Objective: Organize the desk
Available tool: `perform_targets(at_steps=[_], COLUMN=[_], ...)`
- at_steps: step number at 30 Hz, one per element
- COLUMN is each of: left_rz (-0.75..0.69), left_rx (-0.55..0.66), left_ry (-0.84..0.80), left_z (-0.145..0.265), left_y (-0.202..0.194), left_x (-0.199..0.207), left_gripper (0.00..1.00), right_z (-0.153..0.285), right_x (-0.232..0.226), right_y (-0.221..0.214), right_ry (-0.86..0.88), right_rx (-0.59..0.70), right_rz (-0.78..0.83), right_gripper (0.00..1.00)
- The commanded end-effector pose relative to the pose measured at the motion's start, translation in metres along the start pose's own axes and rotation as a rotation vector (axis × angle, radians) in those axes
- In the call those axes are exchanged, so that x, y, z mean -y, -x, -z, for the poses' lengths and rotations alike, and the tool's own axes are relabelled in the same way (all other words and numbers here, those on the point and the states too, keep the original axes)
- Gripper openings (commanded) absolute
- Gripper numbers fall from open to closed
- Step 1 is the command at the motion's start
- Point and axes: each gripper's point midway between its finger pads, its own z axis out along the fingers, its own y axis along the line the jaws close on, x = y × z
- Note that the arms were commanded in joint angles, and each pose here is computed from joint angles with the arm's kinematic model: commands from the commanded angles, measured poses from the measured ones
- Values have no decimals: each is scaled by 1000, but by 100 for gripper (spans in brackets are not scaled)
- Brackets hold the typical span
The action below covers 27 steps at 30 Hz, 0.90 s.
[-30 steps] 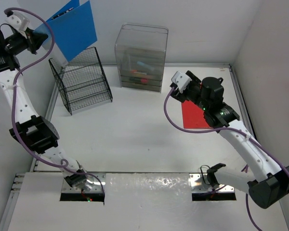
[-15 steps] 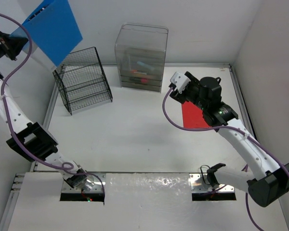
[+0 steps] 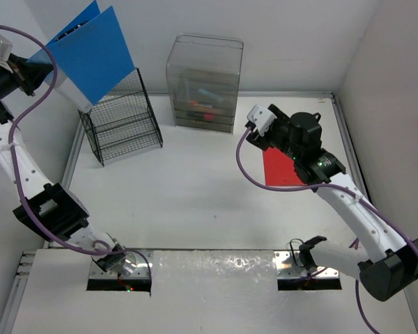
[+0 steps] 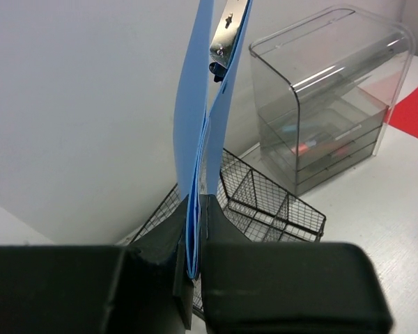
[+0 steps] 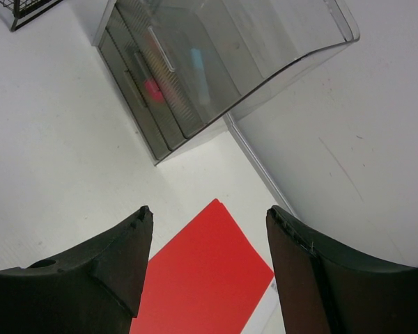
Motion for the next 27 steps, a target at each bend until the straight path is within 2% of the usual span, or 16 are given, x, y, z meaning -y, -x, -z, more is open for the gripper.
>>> perform_targets(at_steps=[1,4,5,6,8,11,15,23,27], left_rz=[-115,-97,-177,-183,-211,-199,-262,-346,-377], left_rx=[-1,-67,-96,-150,-188,-174,-152,-115,-74], left_ry=[52,88,92,144,130,139,109,-56,-100], left_z=[1,-7,-11,-14,-28,-36,-43,-57,-62], left_y=[9,-9,-13,-25,-34,-37,-32,-37,-28], left_x=[-12,-19,-23,-34,-28,-33,-33,-4,-3], left_gripper=[0,0,0,0,0,0,0,0,0], right_z=[6,7,7,7,6,5,4,1,-2], right_x=[3,1,1,1,0,-3,-3,-8,-10], right_y=[8,8,9,8,7,4,3,-2,-1], right_ry=[-15,-10,-11,-9,-7,4,10,34,47], right_rx=[32,34,37,37,35,26,17,2,1], right_rz=[5,3,4,4,3,6,10,12,8], right_gripper=[65,65,65,65,65,65,65,65,65])
